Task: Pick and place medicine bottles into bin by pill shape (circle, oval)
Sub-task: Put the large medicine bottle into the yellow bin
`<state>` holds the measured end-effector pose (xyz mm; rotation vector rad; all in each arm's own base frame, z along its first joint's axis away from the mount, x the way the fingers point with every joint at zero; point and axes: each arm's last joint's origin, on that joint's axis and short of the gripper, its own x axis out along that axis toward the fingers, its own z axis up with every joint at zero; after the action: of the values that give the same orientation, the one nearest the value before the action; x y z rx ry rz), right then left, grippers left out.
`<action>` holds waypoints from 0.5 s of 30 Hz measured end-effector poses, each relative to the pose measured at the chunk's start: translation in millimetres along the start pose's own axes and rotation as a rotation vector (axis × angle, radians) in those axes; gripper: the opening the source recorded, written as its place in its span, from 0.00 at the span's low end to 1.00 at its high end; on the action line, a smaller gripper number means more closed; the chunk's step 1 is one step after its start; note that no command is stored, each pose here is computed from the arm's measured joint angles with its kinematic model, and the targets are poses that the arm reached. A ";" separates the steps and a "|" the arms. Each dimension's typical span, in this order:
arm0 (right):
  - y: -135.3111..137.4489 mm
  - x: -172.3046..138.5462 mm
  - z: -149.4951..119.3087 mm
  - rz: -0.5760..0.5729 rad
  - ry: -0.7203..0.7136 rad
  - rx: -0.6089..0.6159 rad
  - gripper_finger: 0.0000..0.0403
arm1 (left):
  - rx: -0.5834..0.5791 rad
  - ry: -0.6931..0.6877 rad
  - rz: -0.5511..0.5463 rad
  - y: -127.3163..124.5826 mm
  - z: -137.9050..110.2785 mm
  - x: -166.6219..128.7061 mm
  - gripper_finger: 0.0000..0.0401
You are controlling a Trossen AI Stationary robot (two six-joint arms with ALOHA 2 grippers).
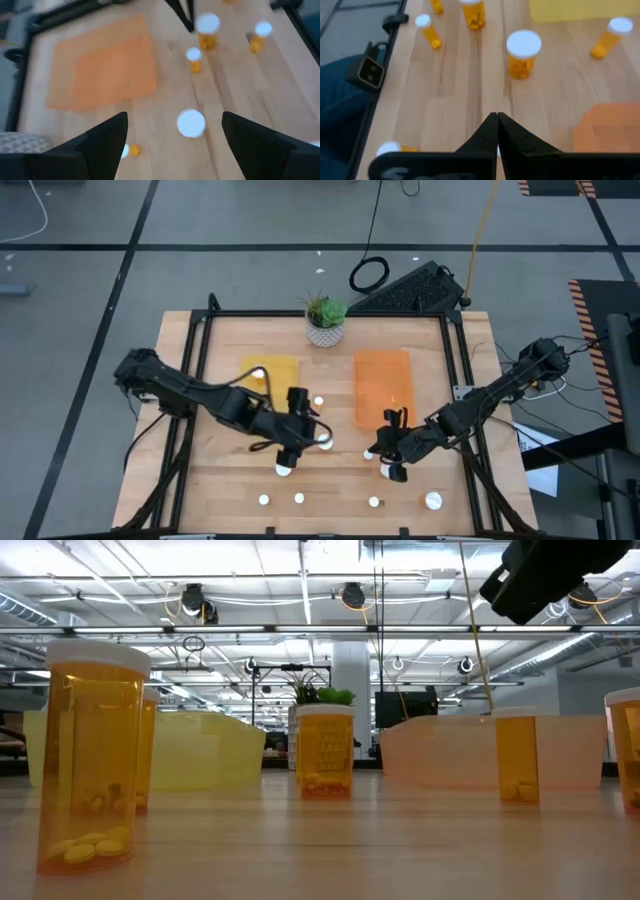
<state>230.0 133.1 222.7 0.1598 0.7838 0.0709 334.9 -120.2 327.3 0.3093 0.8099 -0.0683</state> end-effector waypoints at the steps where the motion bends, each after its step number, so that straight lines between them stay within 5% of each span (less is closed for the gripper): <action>1: -0.2 0.0 -1.1 0.007 0.016 -0.003 0.00 | 0.003 0.013 -0.011 -1.0 3.3 3.9 0.82; 15: 2.2 -11.6 -4.0 0.060 0.050 -0.013 0.00 | 0.081 0.271 -0.093 -11.8 1.7 75.2 0.82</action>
<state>219.0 134.3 228.4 0.1694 0.8284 0.1371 386.0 -127.6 271.2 0.3619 1.0920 -0.1489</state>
